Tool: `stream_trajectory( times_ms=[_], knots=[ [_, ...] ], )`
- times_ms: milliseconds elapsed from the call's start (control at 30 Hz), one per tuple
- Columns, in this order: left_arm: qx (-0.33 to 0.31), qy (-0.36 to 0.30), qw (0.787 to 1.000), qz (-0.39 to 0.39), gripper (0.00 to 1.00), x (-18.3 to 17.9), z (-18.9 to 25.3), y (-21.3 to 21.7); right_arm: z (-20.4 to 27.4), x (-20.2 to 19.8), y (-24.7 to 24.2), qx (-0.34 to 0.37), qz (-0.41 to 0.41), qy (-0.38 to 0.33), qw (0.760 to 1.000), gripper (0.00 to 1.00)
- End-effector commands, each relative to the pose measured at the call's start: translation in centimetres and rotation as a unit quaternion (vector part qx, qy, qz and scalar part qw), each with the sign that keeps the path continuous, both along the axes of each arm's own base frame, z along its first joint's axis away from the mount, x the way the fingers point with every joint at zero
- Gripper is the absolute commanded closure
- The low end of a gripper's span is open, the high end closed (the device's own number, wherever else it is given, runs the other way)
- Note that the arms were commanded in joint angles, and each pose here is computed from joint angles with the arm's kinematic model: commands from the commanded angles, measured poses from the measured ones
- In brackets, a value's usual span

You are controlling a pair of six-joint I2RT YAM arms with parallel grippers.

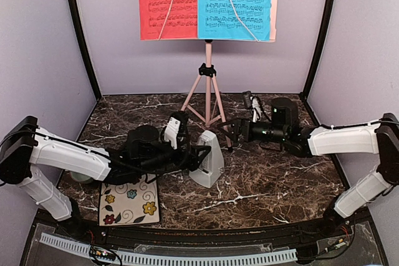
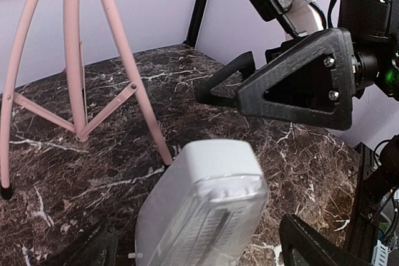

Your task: Set up the instrument practice props

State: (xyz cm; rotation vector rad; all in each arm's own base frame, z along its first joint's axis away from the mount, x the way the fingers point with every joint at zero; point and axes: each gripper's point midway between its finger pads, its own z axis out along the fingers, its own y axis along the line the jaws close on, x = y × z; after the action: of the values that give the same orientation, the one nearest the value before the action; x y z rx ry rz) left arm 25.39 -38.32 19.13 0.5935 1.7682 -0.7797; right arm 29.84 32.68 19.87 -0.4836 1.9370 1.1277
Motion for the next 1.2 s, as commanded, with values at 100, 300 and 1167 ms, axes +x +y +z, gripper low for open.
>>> stream_trajectory(
  times_ms=[100, 300, 1167],
  knots=[
    [-0.091, 0.051, 0.994, 0.022, 0.11, 0.4, 2.2, 2.4, 1.5, -0.5, 2.0, 0.029, 0.058, 0.010, 0.998, 0.03],
    [-0.065, 0.021, 0.998, -0.015, 0.15, 0.2, 2.5, 0.6, 1.3, -0.9, 2.9, 0.034, 0.068, 0.020, 0.997, 0.05],
    [0.045, -0.063, 0.997, 0.005, 0.53, 1.1, 2.0, -1.8, -5.7, -0.4, 2.3, -0.038, 0.035, 0.071, 0.996, 0.05]
  ],
)
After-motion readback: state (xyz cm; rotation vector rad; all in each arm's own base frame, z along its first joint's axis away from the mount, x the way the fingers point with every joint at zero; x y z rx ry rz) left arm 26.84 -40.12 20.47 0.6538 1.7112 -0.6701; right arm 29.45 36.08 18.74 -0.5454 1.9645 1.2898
